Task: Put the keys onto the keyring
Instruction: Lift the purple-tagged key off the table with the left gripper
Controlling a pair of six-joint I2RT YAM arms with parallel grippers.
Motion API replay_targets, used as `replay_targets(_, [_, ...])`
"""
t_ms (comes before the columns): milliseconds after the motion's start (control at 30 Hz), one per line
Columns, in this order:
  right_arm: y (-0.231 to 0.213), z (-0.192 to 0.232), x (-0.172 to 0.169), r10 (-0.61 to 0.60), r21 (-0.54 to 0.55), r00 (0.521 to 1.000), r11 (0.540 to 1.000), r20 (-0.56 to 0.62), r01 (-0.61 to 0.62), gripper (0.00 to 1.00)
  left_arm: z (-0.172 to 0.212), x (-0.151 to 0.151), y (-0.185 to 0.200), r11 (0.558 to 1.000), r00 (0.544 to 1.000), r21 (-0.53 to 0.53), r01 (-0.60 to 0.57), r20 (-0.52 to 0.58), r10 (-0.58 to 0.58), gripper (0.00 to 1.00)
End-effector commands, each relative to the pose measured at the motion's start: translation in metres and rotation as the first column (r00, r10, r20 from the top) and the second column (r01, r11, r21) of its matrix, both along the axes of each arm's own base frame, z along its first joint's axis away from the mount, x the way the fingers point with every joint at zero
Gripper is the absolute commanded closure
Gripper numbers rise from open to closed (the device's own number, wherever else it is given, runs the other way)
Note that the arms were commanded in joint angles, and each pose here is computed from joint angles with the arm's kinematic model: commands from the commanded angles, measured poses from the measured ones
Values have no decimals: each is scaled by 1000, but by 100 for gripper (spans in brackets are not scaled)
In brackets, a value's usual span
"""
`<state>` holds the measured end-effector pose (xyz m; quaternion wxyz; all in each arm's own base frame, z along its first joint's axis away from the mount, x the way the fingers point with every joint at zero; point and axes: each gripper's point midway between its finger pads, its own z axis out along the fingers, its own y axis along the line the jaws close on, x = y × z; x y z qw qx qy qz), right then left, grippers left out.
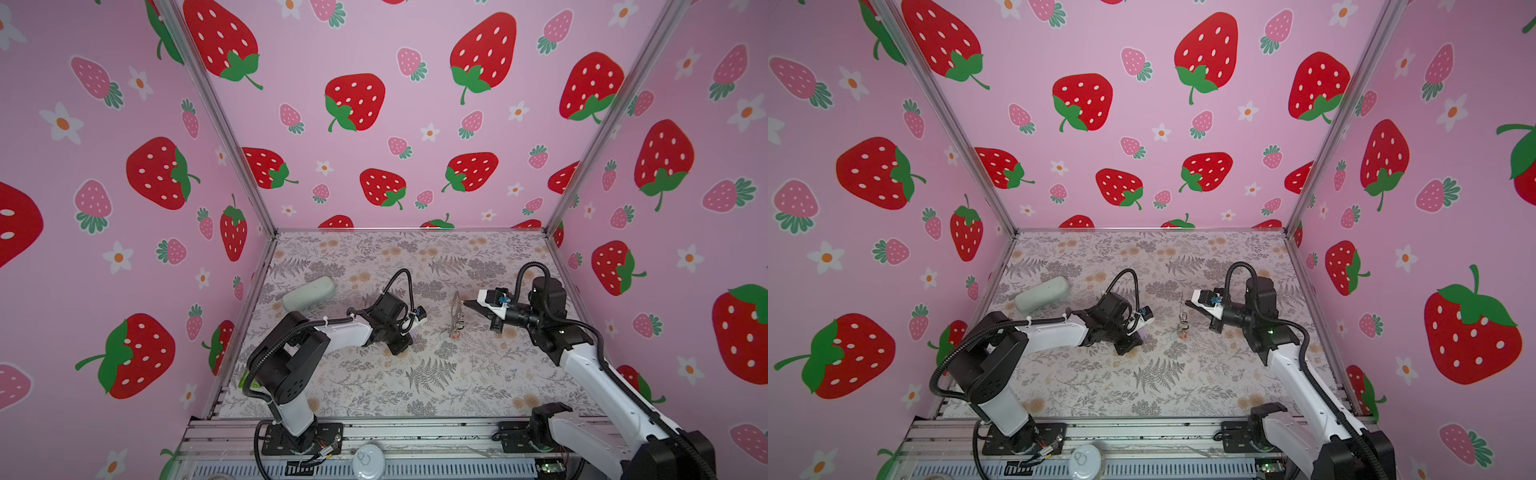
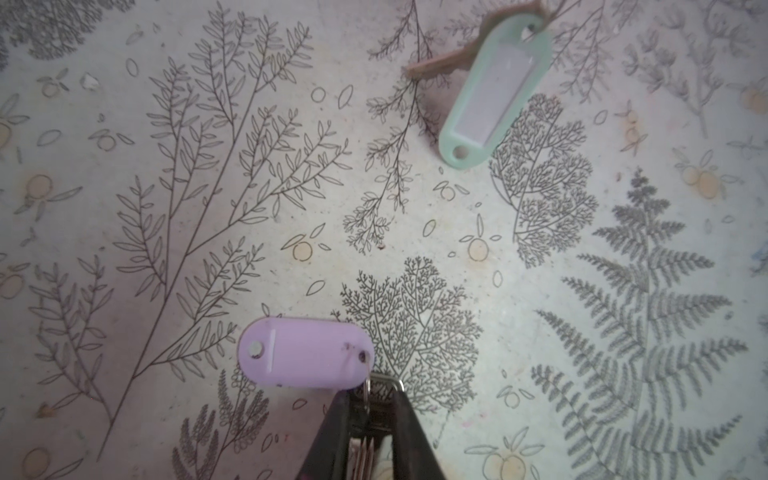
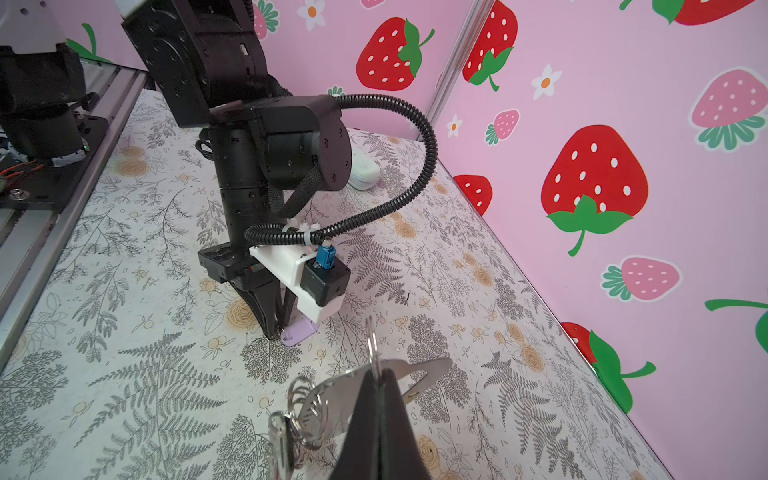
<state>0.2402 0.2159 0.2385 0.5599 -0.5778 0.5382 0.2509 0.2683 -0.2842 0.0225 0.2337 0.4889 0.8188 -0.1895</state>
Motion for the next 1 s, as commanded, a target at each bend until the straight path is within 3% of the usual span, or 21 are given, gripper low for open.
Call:
replay_targets(0, [2,15,-3,32,23,998,999,52,-33,100,-4,-3,1,1000,1000,20,7,8,-7,75])
replay_targets(967, [2,15,-2,33,27,998,999,47,-34,100,-11,3,-3,1000,1000,28,-7,16,6,79])
